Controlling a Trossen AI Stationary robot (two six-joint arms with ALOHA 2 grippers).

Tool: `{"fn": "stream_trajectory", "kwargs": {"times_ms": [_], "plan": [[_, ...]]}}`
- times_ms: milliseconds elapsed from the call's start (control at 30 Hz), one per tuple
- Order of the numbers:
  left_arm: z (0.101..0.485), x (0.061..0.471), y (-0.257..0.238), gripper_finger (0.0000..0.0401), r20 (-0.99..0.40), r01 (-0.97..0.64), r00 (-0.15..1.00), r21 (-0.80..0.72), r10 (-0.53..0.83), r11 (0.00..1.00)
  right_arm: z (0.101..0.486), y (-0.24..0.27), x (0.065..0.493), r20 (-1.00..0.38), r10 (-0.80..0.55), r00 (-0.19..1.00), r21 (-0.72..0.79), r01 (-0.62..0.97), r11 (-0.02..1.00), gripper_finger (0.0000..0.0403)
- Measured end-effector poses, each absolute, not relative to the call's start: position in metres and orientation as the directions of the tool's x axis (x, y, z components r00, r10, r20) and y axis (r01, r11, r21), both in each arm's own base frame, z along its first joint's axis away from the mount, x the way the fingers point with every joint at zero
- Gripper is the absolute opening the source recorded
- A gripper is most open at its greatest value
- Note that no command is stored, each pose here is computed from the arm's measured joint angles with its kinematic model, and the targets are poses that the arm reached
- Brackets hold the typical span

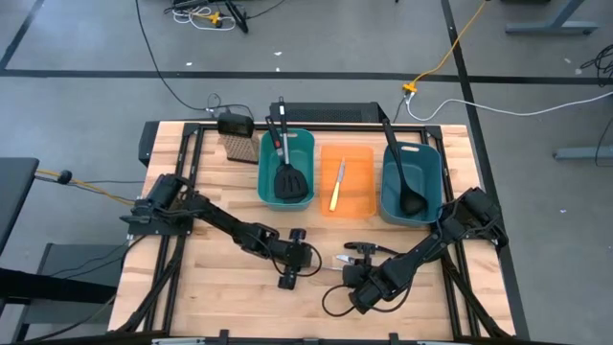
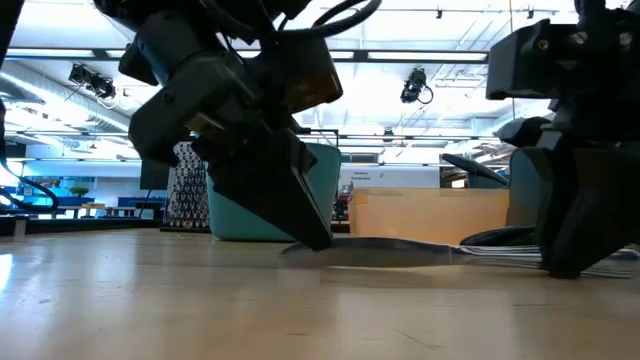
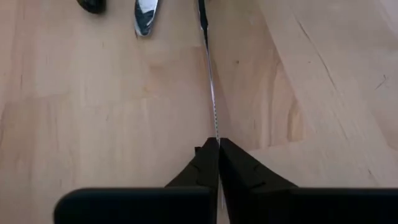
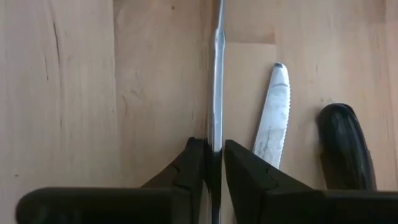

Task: Pick & Place Kitchen Items
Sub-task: Put the bottom silver table knife into the orange bin

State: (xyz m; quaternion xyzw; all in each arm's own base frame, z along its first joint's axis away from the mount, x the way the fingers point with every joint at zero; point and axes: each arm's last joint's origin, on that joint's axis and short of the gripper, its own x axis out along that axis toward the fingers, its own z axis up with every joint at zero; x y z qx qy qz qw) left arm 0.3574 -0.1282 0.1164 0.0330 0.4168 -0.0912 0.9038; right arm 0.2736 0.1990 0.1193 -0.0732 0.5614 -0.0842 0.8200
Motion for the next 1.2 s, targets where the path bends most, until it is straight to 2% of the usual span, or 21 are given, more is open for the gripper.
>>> {"fn": "stream_trajectory", "kwargs": {"times_ms": [300, 533, 633, 767, 1033, 1200], "plan": [[0.115, 0.356, -0.128, 0.0008, -0.770, 0.184, 0.623, -0.027, -0.137, 0.983, 0.120, 0.200, 0.276, -0.910, -0.197, 0.364, -0.193, 0.047, 0.980, 0.0072], [0.114, 0.356, -0.128, 0.0010, -0.772, 0.184, 0.621, -0.026, -0.137, 0.983, 0.120, 0.192, 0.282, -0.942, -0.122, 0.314, -0.113, 0.047, 0.992, 0.0083], [0.114, 0.356, -0.128, 0.0010, -0.773, 0.184, 0.620, -0.026, -0.136, 0.983, 0.120, 0.189, 0.285, -0.950, -0.099, 0.295, -0.087, 0.054, 0.995, 0.0068], [0.114, 0.355, -0.128, 0.0009, -0.773, 0.183, 0.619, -0.027, -0.137, 0.983, 0.120, 0.186, 0.286, -0.956, -0.081, 0.282, -0.068, 0.057, 0.996, 0.0025], [0.113, 0.353, -0.128, 0.0029, -0.787, 0.191, 0.600, -0.037, -0.147, 0.981, 0.122, 0.184, 0.288, -0.960, -0.063, 0.274, -0.045, 0.072, 0.996, 0.0025], [0.132, 0.343, -0.127, 0.0047, -0.803, 0.207, 0.579, -0.020, -0.139, 0.978, 0.130, 0.183, 0.286, -0.953, -0.063, 0.297, -0.039, 0.083, 0.996, 0.0025]]}}
